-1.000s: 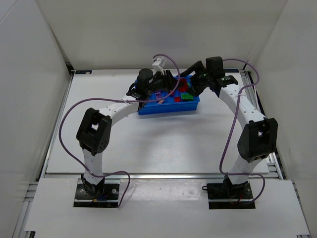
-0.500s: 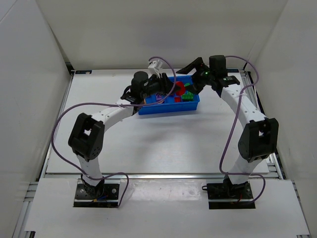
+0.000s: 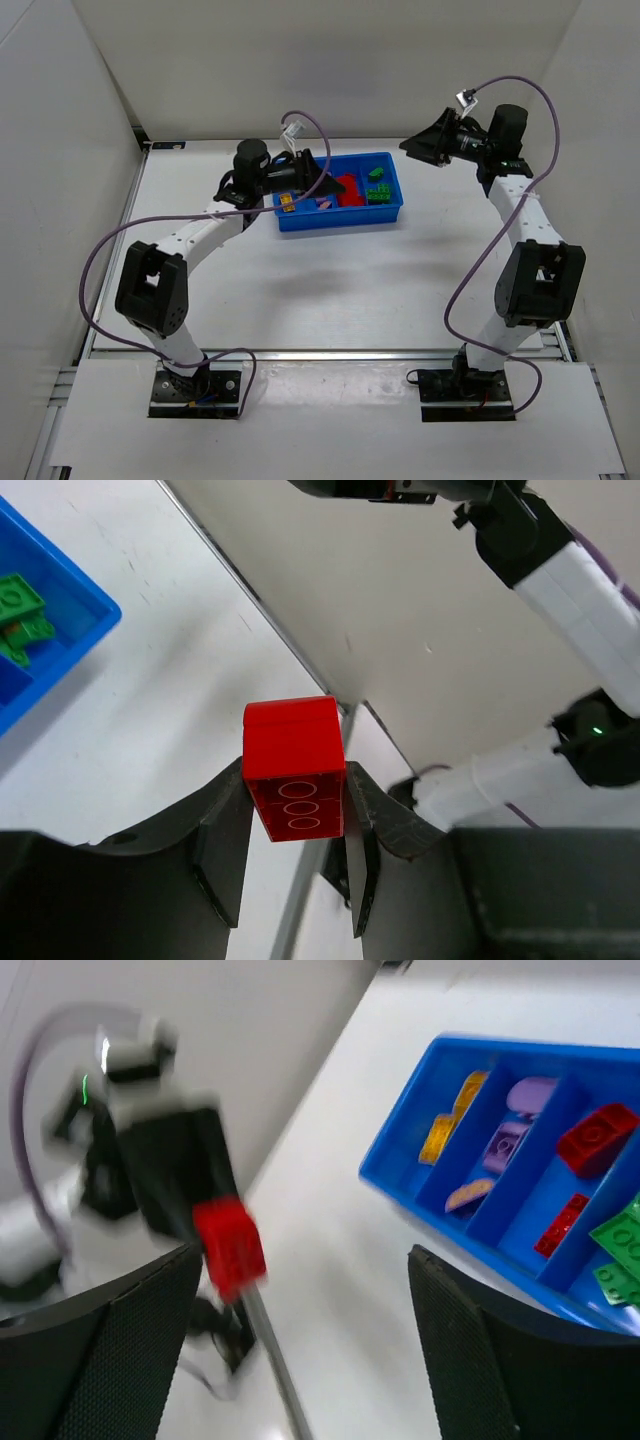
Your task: Sort the legos into containers by color
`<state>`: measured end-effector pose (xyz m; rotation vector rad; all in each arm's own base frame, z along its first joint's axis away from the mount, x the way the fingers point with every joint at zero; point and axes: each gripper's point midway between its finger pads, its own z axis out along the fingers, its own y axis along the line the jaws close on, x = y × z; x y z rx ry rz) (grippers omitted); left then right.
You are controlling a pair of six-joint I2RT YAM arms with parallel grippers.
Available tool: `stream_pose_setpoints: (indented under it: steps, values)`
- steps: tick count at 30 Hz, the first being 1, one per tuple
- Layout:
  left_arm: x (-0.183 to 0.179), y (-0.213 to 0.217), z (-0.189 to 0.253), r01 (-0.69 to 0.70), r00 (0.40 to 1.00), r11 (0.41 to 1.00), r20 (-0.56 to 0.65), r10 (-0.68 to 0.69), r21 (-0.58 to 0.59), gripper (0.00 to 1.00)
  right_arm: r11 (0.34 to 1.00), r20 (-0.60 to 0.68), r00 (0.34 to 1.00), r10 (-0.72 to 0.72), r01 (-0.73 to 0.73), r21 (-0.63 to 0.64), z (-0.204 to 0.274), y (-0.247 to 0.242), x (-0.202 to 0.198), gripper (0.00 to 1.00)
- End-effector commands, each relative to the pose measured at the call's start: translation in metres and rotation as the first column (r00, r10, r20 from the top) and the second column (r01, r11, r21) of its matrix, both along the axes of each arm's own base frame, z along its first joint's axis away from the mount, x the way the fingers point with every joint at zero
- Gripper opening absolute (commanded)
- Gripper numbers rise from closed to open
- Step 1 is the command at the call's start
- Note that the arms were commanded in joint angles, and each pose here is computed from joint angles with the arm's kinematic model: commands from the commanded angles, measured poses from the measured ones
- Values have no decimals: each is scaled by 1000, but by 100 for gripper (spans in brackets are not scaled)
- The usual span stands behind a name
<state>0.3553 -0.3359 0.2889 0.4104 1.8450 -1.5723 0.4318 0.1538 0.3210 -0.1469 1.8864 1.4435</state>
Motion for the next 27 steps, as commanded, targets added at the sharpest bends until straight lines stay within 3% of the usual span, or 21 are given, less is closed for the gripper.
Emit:
stream_pose_setpoints:
  steps: [1,3,4,7,13,18,27]
  values:
    - [-19,13,16,186,981,982,-50,-188,-45,13,920,350,851,391,-373,-122,24,19,-66,85]
    - [-24,16,21,256,964,965,-63,-260,-61,14,864,301,812,499,-491,-110,27,46,-101,81]
    - [-20,16,14,269,958,961,-87,-274,-64,14,839,433,724,537,-510,-188,24,54,-107,79]
    - [-14,20,17,299,949,951,-77,-304,-74,14,777,353,705,616,-618,-120,29,78,-146,69]
    - [-7,19,28,308,951,949,-9,-310,-72,12,694,356,620,699,-709,-129,20,116,-175,59]
    - [-9,19,36,313,950,947,44,-311,-70,11,691,287,645,708,-718,-90,13,122,-164,58]
    - [-15,28,35,275,959,960,82,-270,-58,11,740,290,692,661,-666,-100,27,110,-143,56]
